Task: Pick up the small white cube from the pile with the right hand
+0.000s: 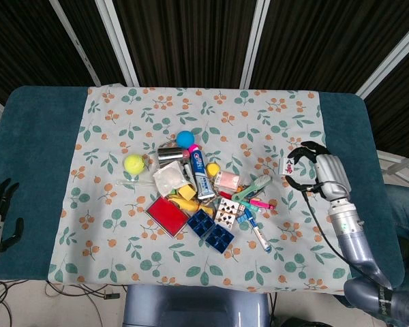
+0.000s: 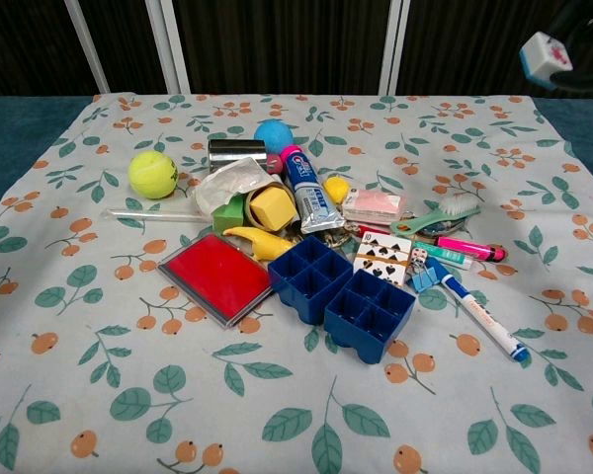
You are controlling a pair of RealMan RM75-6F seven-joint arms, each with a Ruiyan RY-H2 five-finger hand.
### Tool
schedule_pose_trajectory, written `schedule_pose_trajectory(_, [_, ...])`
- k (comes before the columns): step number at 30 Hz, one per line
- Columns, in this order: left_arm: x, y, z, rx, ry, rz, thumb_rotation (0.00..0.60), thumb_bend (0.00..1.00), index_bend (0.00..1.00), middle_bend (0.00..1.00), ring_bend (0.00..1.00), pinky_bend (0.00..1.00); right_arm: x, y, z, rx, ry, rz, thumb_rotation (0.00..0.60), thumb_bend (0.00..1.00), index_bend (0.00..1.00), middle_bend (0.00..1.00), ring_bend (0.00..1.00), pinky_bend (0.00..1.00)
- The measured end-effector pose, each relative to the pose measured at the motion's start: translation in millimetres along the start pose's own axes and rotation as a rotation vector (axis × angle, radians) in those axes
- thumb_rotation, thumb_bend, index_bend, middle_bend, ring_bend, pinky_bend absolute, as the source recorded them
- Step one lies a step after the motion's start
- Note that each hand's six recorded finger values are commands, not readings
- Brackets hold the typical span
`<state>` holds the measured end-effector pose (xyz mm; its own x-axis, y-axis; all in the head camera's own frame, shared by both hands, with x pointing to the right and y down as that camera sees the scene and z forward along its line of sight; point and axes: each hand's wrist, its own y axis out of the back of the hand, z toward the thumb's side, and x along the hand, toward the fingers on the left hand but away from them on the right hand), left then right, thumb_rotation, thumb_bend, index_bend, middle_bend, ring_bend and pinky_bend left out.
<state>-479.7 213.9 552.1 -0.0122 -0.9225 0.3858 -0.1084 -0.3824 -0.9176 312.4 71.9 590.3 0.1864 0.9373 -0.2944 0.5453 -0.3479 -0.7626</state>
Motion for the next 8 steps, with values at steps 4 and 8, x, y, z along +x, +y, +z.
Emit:
schedule_pose_trajectory(4, [0.0, -0.4, 0.6, 0.0, -0.001, -0.001, 0.6, 0.52, 0.01, 0.0, 0.03, 0.09, 8.2, 18.0, 1.3, -0.092, 0.009, -0.029, 0.6, 0.33, 0.46, 0.51, 0.23, 0.22])
schedule_pose_trajectory(8, [-0.3, -0.6, 0.9, 0.0, -0.001, 0.0, 0.6, 0.52, 0.01, 0.0, 0.03, 0.09, 16.4, 33.4, -1.1, -0.14, 0.014, -0.043, 0.6, 0.33, 0.46, 0.51, 0.23, 0.22])
